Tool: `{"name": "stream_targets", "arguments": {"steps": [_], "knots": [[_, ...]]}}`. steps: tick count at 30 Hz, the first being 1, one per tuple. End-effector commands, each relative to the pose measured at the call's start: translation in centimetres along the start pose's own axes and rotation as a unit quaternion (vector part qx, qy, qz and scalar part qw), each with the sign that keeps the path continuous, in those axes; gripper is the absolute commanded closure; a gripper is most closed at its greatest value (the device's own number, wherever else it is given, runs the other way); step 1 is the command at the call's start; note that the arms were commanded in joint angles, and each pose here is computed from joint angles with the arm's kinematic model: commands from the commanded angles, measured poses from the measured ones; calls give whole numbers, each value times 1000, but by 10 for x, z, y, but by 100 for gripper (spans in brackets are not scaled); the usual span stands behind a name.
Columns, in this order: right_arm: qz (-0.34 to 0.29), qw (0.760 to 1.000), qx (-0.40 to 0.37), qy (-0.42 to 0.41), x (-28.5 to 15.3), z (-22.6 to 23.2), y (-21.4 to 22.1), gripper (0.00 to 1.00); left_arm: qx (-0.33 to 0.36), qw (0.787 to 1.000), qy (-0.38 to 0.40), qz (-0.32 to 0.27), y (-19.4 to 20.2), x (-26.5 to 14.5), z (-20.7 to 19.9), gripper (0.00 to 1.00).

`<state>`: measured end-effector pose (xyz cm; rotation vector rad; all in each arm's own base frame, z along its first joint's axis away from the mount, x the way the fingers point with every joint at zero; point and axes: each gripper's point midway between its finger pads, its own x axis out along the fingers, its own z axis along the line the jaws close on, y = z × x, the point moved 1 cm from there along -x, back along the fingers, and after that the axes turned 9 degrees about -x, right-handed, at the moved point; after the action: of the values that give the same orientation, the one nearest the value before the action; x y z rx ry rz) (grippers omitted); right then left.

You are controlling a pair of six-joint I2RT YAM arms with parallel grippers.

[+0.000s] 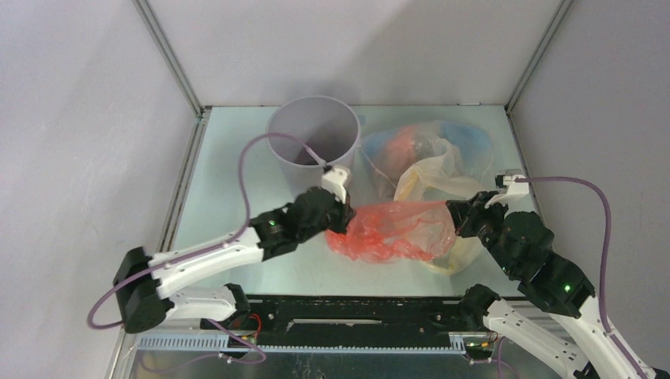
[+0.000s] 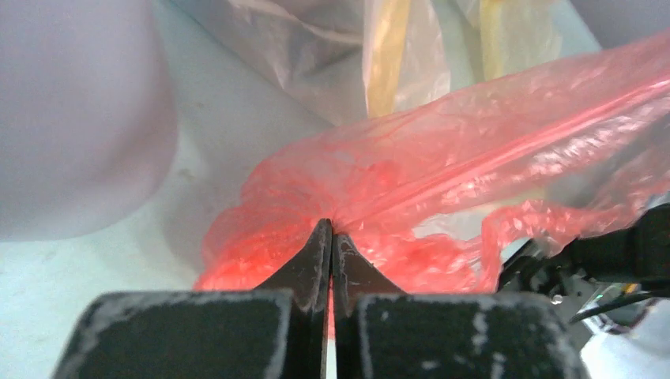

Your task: Put the trash bags into the trash bin

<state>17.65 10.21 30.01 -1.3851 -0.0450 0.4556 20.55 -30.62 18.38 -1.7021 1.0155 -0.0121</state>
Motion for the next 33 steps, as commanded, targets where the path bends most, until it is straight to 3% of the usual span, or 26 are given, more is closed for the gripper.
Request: {"name": "stream_targets", "arguments": {"steps": [1,5,8,9,10,12,19,21,27,28,33], "knots": [[-58,997,12,41,0,-12,-32,100,9,999,-40,-16,-62,-59,14,100],[-56,998,-5,1,10,5,-36,99,7,1000,-10,-21,-93,-93,-2,100],[-36,999,-29,-28,15,15,-28,89,-4,999,40,9,-92,-97,-20,100],[-26,998,-37,-36,16,17,-24,80,-8,999,50,20,-89,-95,-25,100],[-19,998,-46,-45,15,20,-21,60,-15,998,58,30,-86,-93,-29,99],[-8,996,-62,-64,15,24,-15,50,-27,997,65,39,-83,-88,-33,99],[-17,976,-105,-189,0,63,-13,44,-51,993,92,60,-82,-71,-47,100],[-25,970,-114,-215,-1,74,-10,48,-61,991,98,62,-85,-68,-51,100],[-36,956,-143,-254,11,100,19,96,-77,987,118,75,-88,-62,-63,100],[-40,956,-144,-253,15,103,24,100,-79,987,120,77,-88,-62,-64,100],[-73,948,-147,-273,30,122,53,100,-89,985,129,77,-92,-61,-67,100]]}}
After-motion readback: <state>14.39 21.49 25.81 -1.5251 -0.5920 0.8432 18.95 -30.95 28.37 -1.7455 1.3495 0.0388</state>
